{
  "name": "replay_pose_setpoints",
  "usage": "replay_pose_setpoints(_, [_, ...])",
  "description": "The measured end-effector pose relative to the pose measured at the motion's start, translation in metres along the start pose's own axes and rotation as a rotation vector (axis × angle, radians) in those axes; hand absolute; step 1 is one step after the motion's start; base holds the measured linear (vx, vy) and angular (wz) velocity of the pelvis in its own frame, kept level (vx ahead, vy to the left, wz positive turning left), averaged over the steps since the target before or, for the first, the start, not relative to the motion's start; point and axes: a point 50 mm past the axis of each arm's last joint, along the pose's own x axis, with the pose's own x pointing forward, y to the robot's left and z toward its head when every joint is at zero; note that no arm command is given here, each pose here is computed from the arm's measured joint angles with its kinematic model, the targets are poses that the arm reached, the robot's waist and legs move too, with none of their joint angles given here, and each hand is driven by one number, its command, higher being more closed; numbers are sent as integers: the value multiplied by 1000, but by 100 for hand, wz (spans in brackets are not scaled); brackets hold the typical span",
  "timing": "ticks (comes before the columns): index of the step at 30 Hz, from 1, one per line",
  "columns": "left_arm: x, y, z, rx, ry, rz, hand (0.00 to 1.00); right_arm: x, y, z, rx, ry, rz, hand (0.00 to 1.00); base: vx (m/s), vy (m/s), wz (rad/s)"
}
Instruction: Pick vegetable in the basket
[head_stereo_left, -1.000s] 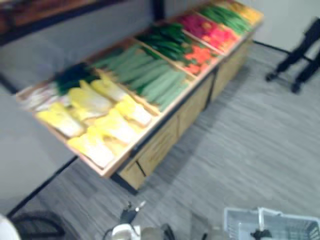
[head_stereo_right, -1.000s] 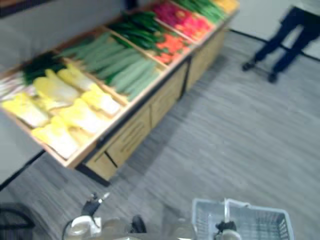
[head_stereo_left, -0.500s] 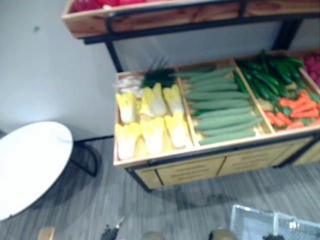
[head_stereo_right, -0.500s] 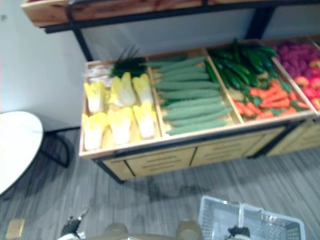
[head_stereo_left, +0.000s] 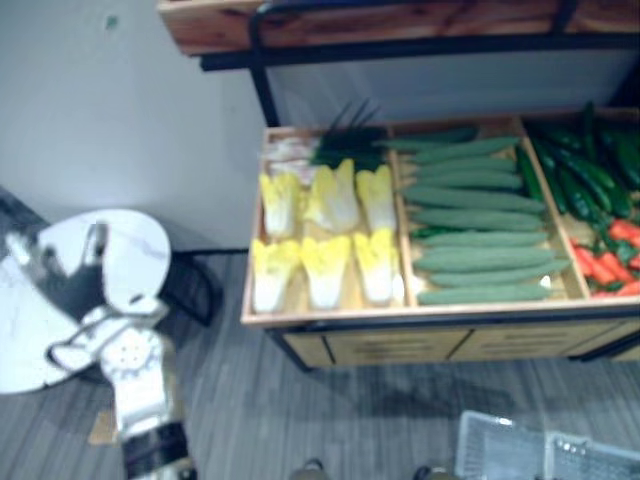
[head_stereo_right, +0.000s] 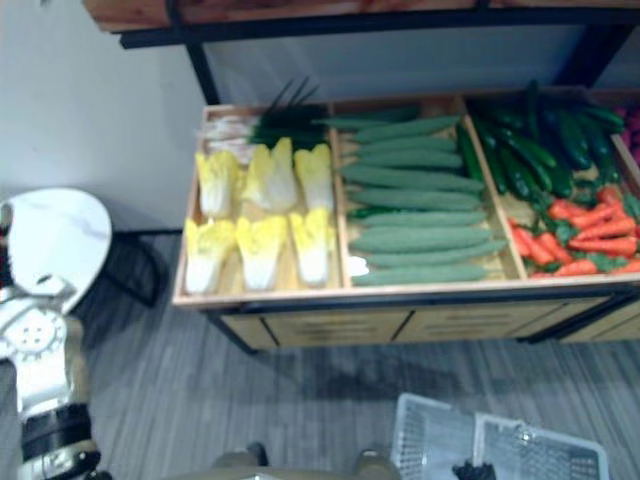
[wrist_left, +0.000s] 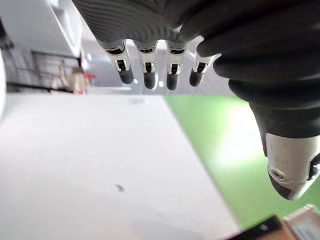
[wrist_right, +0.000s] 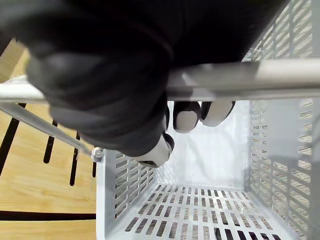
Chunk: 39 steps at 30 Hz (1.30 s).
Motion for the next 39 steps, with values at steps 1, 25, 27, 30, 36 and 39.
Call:
replay_pose_setpoints(1, [-9,-23,-1,-31,19,-97,0,0,2,-1,2,3,4,100,-37,8,5])
replay_pose_setpoints(25, [14,-116,-50,397,216,-385,0,6,26,46,71,-94,16,100,-67,2,-17])
replay_pose_setpoints(27, [32,-118,-43,416,191,-355,0,6,29,55,87,-127,19,100,9,-2,-4])
replay_pose_setpoints(30, [54,-115,-34,450,167,-313,0,6,32,70,124,-172,15,100,16,-5,-11])
replay_pose_setpoints(36, [78,-110,-23,503,138,-257,100,4,39,87,143,-236,35,100,38,-20,-22])
replay_pose_setpoints(39, [82,-112,-21,507,142,-264,100,3,42,96,142,-277,46,100,45,-41,-12])
